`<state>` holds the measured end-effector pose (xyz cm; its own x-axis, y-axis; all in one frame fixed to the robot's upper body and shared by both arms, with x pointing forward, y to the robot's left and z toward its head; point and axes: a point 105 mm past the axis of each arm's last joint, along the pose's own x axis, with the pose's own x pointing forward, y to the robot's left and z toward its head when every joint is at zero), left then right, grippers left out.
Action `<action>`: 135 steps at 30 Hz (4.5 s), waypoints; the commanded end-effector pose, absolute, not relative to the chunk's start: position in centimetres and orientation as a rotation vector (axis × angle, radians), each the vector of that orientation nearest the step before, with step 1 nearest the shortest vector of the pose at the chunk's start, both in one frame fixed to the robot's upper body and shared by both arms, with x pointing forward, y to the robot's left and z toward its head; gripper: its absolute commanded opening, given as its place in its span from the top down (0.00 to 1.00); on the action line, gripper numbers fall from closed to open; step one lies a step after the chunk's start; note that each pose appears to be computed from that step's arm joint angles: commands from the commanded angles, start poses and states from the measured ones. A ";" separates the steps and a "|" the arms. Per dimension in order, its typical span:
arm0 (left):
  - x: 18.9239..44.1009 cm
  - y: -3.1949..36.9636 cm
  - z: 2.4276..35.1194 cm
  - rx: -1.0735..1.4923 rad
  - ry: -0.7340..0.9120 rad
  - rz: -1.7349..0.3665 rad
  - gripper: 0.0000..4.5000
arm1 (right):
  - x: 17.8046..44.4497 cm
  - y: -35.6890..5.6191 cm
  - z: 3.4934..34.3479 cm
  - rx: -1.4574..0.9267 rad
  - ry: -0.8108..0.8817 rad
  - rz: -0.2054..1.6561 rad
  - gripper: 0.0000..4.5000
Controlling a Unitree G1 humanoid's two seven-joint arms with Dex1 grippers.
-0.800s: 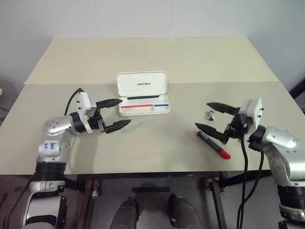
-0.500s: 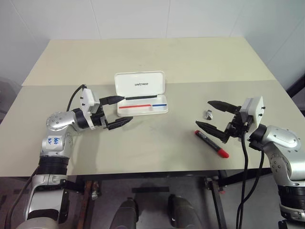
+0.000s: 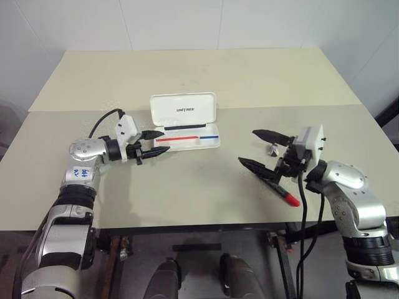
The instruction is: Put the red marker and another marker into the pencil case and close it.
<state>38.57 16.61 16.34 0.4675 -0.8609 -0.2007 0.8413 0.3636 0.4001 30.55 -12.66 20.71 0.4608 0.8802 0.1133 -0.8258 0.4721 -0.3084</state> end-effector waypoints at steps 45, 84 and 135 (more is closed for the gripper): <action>39.3 14.5 9.8 0.760 0.430 -1.263 0.99 | 30.0 -13.1 23.2 -0.373 -0.298 1.137 0.00; 32.7 11.4 11.4 0.636 0.313 -1.460 0.66 | 29.4 -11.1 21.0 -0.260 -0.277 1.177 0.00; 29.3 19.3 18.5 0.476 -0.082 -1.212 0.20 | 32.1 -22.0 11.7 -0.274 0.141 0.781 0.86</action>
<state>29.51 18.86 17.64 0.3425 -0.9179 -0.2001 0.8951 0.2541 0.3663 31.83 -23.30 9.55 0.7222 0.6314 -0.2823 -0.6825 0.7169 -0.1425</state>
